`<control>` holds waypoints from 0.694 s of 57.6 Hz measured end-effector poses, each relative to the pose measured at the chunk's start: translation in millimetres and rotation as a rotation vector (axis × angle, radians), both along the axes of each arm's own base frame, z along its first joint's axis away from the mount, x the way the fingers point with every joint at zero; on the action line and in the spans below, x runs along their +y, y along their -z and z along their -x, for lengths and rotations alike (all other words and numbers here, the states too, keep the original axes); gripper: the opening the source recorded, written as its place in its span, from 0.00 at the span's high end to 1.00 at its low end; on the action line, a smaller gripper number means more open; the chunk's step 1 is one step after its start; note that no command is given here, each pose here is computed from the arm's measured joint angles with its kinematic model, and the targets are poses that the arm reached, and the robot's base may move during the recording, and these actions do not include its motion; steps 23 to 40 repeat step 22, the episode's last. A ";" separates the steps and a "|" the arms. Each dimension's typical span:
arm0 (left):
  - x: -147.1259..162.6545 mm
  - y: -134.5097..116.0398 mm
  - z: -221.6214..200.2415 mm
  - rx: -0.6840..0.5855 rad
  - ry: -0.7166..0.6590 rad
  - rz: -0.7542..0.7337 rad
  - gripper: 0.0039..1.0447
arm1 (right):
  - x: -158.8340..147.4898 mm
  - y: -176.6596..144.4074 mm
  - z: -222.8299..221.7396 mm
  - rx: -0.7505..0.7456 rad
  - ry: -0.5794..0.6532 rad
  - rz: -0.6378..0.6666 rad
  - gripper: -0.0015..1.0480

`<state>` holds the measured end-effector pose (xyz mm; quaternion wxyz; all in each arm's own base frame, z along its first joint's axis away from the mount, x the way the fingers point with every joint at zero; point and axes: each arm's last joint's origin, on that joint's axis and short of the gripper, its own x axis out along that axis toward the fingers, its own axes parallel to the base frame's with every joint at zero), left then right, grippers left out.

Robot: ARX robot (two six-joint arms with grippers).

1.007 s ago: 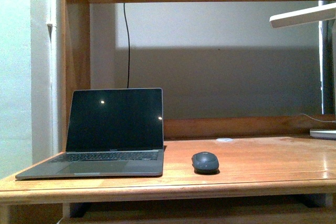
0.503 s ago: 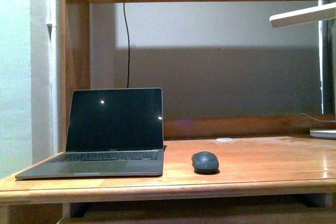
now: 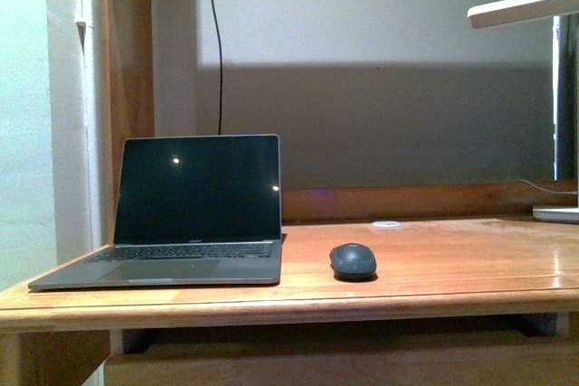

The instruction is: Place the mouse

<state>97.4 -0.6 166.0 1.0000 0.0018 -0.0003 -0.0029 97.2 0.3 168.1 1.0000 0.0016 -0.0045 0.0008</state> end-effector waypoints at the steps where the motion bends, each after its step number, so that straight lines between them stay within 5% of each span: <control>1: 0.0 0.0 0.0 0.000 0.000 0.000 0.07 | 0.0 0.1 0.0 0.000 0.000 0.000 0.07; 40: 0.0 0.0 0.0 0.000 0.000 0.000 0.07 | 0.0 0.1 0.0 0.000 0.000 0.000 0.07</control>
